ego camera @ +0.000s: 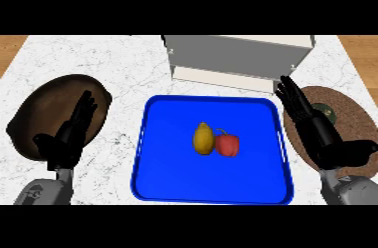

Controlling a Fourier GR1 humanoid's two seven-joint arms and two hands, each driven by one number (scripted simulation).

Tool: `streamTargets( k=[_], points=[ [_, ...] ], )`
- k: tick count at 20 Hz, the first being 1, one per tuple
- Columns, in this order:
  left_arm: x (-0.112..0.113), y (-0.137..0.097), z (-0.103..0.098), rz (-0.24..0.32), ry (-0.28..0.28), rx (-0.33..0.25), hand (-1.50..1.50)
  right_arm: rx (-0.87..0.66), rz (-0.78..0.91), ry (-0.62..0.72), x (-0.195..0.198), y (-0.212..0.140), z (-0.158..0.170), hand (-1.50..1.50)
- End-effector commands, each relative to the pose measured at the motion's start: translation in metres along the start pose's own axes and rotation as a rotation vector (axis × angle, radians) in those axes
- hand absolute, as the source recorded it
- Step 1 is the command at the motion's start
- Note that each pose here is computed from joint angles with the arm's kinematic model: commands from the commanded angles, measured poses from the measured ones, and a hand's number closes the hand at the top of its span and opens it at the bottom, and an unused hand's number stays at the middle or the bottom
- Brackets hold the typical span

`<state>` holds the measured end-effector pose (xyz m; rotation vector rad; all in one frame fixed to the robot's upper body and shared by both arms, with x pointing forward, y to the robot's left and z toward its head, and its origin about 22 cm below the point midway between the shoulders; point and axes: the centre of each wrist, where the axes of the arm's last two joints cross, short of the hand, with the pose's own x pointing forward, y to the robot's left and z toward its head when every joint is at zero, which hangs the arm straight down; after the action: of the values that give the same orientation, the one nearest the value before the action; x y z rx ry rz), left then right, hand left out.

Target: Pick the bell pepper from the tray and place it in the tiered shelf

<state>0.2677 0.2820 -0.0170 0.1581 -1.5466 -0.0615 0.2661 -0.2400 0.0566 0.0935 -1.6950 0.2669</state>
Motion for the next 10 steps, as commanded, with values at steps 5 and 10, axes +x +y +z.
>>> streamTargets(
  k=[5, 10],
  points=[
    [0.043, -0.005, -0.008, -0.011, -0.104, 0.099, 0.0, 0.187, 0.231, -0.078, 0.027, 0.078, -0.047, 1.5],
    [0.066, -0.017, 0.0, 0.02, -0.075, 0.119, 0.0, -0.047, 0.116, -0.033, 0.006, 0.09, -0.057, -1.5]
  ],
)
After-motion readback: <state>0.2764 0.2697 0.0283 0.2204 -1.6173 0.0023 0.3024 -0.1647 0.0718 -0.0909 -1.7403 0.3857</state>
